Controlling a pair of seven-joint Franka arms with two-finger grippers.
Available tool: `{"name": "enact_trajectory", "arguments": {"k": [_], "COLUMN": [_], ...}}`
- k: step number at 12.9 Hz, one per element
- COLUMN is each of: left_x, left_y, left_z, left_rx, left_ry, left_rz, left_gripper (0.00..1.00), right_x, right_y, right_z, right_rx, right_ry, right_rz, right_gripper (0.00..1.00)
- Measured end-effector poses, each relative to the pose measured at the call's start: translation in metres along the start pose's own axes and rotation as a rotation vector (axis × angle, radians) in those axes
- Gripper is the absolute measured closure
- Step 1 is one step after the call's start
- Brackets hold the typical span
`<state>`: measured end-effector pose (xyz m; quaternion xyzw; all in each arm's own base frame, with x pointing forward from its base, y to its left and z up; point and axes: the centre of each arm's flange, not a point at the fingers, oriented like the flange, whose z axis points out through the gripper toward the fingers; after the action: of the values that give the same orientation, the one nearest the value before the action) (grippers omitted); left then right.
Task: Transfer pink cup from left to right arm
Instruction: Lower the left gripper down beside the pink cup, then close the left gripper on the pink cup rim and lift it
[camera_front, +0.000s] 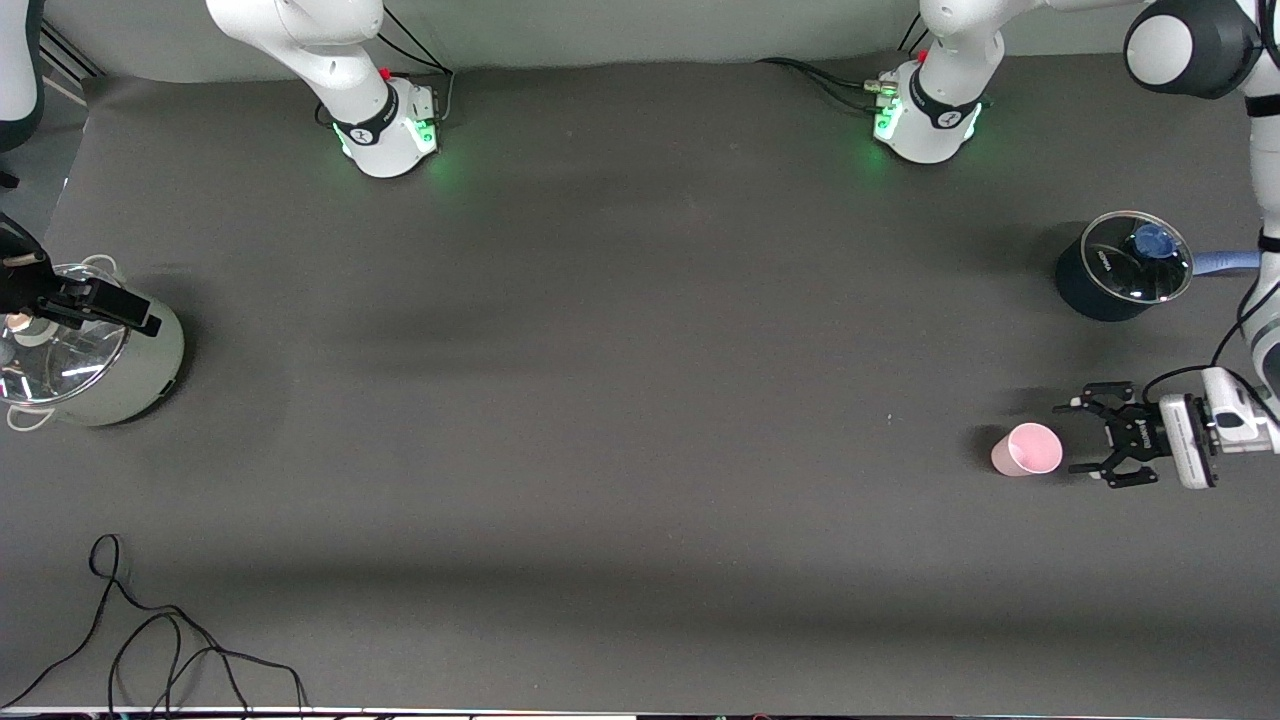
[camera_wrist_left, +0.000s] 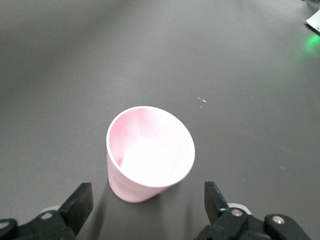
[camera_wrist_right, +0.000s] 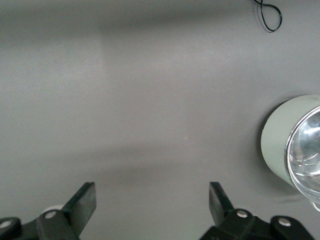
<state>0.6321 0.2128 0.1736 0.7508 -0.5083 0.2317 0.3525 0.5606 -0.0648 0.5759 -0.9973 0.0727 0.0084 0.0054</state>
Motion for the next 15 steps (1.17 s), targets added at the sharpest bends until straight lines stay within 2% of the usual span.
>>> {"name": "enact_trajectory", "arguments": {"k": [8,10,12,15], "left_x": [0.0,-0.001,-0.001,0.002], "left_y": [-0.008,-0.009,-0.01,-0.011], "left_z": [0.025,0.03,0.03,0.029], "left_rx": [-0.01,-0.013,-0.009,-0.003], "left_ry": [0.041,0.053,0.059,0.063], "left_rz": [0.067,0.077,0.104,0.12], "left_gripper": [0.01,0.05,0.28,0.3], "right_x": [0.0,0.0,0.0,0.0], "right_y": [0.0,0.0,0.0,0.0], "right_z": [0.0,0.0,0.0,0.0], "right_rx": [0.0,0.0,0.0,0.0], "right_ry": [0.0,0.0,0.0,0.0], "right_rz": [0.0,0.0,0.0,0.0], "right_gripper": [0.0,0.0,0.0,0.0]}}
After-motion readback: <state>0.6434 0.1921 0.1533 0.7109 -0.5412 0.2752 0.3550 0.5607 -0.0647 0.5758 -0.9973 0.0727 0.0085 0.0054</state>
